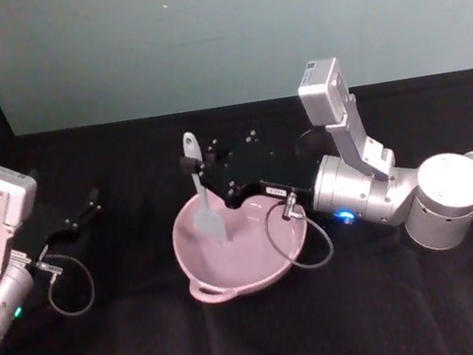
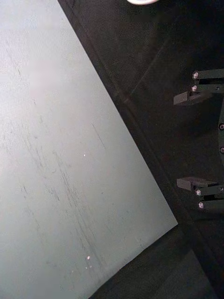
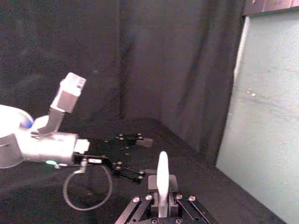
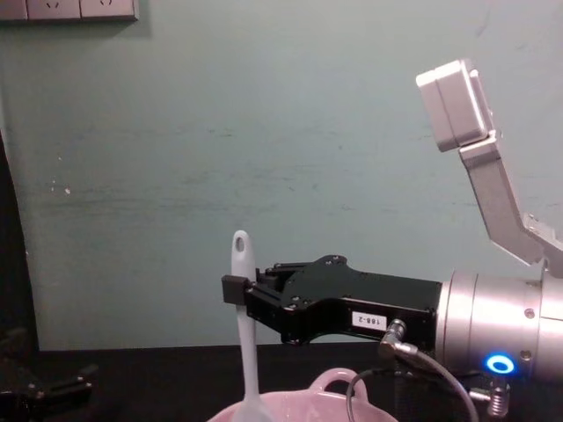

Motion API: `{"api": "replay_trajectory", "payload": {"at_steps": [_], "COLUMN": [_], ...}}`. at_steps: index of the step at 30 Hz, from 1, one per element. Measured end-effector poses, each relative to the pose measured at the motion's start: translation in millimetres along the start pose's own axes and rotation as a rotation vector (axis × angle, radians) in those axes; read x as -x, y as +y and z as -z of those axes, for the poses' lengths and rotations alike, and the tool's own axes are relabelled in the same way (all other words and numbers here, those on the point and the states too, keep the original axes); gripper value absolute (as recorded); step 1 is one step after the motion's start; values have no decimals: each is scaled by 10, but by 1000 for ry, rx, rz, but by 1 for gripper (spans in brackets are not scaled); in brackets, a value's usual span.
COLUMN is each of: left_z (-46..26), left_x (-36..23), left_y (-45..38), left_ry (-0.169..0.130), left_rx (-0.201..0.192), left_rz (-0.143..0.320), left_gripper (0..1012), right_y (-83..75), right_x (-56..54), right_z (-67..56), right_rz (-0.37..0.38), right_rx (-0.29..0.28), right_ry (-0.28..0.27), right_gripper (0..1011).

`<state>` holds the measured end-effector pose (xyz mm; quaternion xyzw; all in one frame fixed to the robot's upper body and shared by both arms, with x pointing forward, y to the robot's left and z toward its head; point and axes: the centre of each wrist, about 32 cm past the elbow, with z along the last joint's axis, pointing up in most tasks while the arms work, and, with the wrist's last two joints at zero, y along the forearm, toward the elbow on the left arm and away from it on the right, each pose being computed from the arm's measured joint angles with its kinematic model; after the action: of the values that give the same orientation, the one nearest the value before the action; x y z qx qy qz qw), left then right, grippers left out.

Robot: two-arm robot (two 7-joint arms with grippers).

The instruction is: Use the one hand to pick up the spoon and stir the clear water in the bowl.

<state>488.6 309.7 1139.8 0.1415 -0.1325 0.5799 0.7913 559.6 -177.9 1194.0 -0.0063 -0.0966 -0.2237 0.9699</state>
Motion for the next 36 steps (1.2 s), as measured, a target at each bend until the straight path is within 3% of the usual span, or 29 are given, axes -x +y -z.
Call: {"api": "replay_trajectory", "payload": {"at_steps": [9, 16, 26, 36], "left_z": [0, 0, 0, 0], "left_x": [0, 0, 0, 0], "left_y": [0, 0, 0, 0], "left_ry": [0, 0, 0, 0], "left_rx": [0, 0, 0, 0], "left_rz": [0, 0, 0, 0], "left_gripper": [1011, 1011, 1011, 1011], "right_y": [-50, -186, -423, -440], "right_x": [-70, -150, -167, -80], "right_z": [8, 6, -50, -52], "right_rz": [53, 64, 16, -61], "right_rx": [11, 26, 20, 4], "right_ry": [-45, -52, 11, 83], "right_gripper": [116, 116, 114, 114]}}
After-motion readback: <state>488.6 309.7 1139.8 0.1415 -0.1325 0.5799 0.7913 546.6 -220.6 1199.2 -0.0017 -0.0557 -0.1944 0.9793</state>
